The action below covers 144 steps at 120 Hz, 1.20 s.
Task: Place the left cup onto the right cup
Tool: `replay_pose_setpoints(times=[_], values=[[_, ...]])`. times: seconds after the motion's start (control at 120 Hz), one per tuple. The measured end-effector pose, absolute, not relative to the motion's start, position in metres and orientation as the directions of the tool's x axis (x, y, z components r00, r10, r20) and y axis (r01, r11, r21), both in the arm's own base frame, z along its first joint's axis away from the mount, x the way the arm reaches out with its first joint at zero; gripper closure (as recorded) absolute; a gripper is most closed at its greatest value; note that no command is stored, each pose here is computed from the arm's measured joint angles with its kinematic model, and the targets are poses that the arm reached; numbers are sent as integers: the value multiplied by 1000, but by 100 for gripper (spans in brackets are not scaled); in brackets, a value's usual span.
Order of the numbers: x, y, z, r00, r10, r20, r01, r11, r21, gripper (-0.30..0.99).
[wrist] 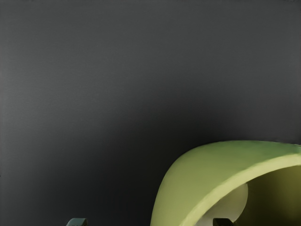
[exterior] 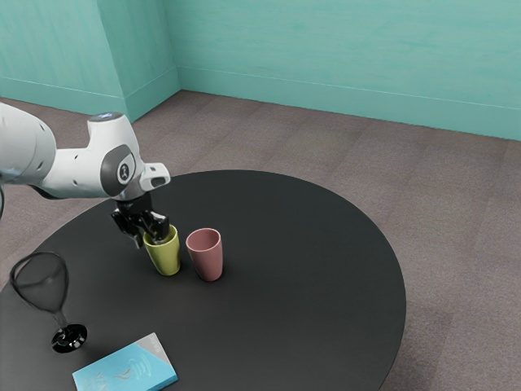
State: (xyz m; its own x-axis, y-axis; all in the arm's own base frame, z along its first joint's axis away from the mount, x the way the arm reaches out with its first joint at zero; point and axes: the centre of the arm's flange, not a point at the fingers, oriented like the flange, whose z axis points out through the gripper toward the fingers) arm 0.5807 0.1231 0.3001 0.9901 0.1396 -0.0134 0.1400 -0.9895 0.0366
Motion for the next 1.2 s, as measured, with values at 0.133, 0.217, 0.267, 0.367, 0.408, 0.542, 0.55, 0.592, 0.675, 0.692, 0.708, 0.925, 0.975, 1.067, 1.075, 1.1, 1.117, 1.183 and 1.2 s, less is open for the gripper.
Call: replay_pose_setpoints(times=[0.133,0.217,0.267,0.367,0.408,0.542,0.55,0.592,0.675,0.692,0.708,0.925,0.975,1.067,1.075,1.1,1.117,1.183,1.2], values=[[583,122,304,990,138,6,138,-990,35,61],[583,122,304,990,139,11,139,-990,34,68],[583,122,305,990,140,13,140,-990,33,70],[583,122,304,990,141,15,140,-990,32,74],[583,121,306,990,139,17,139,-990,33,75],[584,119,316,991,132,30,131,-991,34,77],[584,119,316,991,132,31,131,-991,34,77],[584,119,320,991,131,37,130,-991,35,77],[581,121,339,990,131,59,128,-991,41,78],[580,121,345,989,129,65,127,-991,42,78],[580,122,352,989,128,72,125,-991,44,78],[587,98,436,990,54,133,51,-998,27,78],[593,81,451,990,26,139,23,-999,22,78],[601,51,465,990,-17,139,-20,-1000,18,78],[601,49,466,990,-21,138,-23,-1000,18,78],[602,41,467,990,-31,134,-34,-999,18,78],[603,36,467,991,-37,131,-40,-999,18,78],[603,23,466,992,-49,118,-51,-998,21,78],[602,22,465,992,-48,115,-51,-998,22,78]])
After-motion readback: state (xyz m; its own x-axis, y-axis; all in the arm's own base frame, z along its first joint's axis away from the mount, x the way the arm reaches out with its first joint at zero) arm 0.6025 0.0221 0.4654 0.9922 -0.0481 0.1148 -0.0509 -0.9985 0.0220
